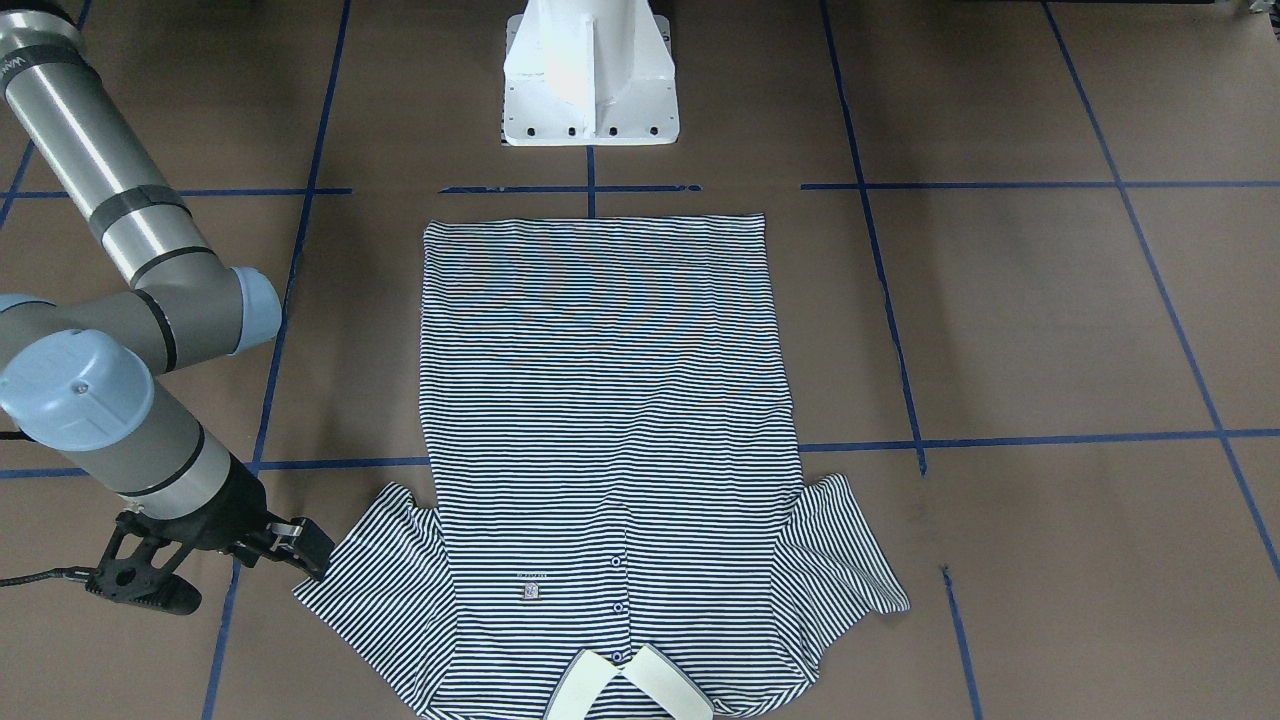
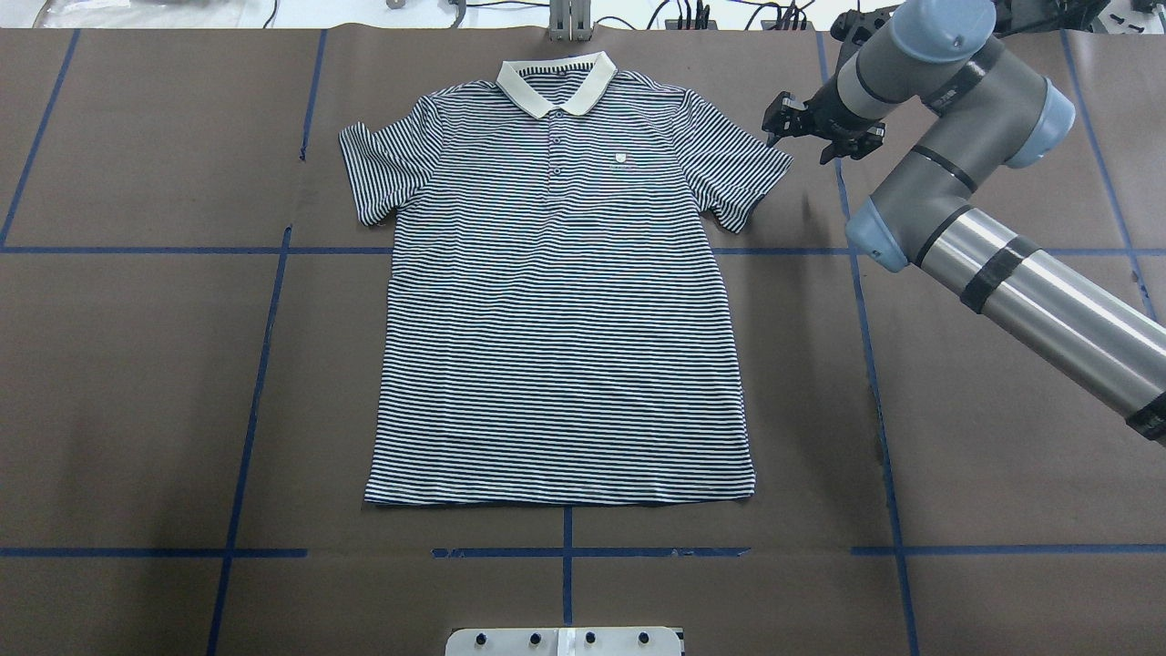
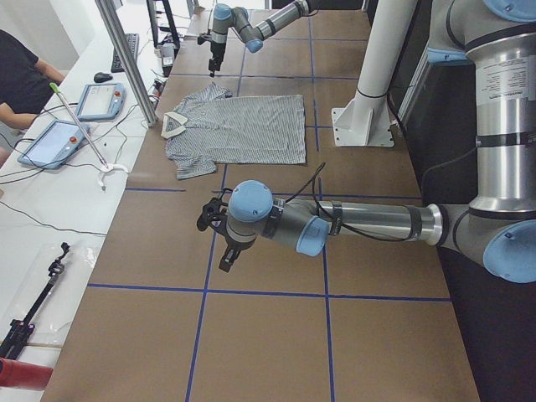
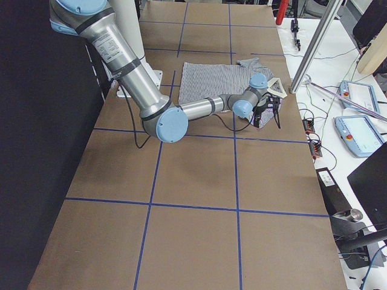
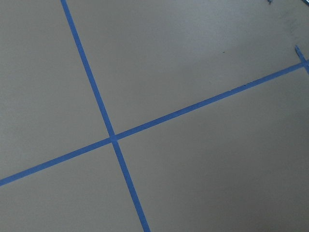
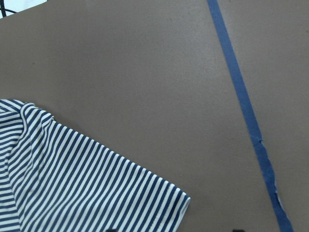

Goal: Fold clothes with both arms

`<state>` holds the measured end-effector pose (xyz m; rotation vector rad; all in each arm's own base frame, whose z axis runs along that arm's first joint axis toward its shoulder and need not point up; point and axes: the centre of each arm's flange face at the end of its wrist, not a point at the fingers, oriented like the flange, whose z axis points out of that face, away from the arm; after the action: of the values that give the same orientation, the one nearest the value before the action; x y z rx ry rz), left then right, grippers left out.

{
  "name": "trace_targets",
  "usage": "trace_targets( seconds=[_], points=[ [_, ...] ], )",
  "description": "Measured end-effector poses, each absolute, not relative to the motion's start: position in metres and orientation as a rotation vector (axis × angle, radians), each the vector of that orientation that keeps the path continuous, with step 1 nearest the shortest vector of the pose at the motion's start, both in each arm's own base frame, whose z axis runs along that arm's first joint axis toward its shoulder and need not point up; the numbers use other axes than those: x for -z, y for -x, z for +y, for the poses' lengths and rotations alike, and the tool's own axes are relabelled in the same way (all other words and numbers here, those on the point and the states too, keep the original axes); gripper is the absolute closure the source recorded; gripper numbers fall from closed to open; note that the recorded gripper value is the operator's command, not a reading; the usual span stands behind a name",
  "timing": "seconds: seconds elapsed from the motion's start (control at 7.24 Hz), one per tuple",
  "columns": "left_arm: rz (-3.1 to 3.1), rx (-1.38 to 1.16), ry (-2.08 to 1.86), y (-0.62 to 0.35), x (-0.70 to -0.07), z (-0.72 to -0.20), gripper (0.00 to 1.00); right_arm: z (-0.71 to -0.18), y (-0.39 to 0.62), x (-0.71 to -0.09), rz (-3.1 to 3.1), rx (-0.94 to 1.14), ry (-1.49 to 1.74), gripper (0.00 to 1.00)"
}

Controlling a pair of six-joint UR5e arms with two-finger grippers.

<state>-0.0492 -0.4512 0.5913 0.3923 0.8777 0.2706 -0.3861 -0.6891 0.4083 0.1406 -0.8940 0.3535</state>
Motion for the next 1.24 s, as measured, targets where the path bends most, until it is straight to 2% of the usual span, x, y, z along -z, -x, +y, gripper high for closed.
trace_targets(
  seconds=[0.28,0.83,0.97,1.11,1.24],
  points=[
    [0.892,-0.273,-0.392,0.048,-0.591,-0.450,0.00,-0.692,0.402,-0.413,-0.861,-0.369,-0.156,0.41],
    [0.895,-0.278,-0.399,0.048,-0.587,-0.450,0.00,-0.698,0.415,-0.424,-0.817,-0.379,-0.165,0.43],
    [0.895,-0.278,-0.399,0.048,-0.587,-0.449,0.00,-0.698,0.416,-0.425,-0.813,-0.379,-0.165,0.47],
    [0.895,-0.278,-0.399,0.048,-0.587,-0.449,0.00,-0.698,0.417,-0.428,-0.808,-0.379,-0.166,0.66],
    [0.895,-0.278,-0.399,0.048,-0.587,-0.449,0.00,-0.698,0.417,-0.430,-0.802,-0.382,-0.167,1.00]
  ],
)
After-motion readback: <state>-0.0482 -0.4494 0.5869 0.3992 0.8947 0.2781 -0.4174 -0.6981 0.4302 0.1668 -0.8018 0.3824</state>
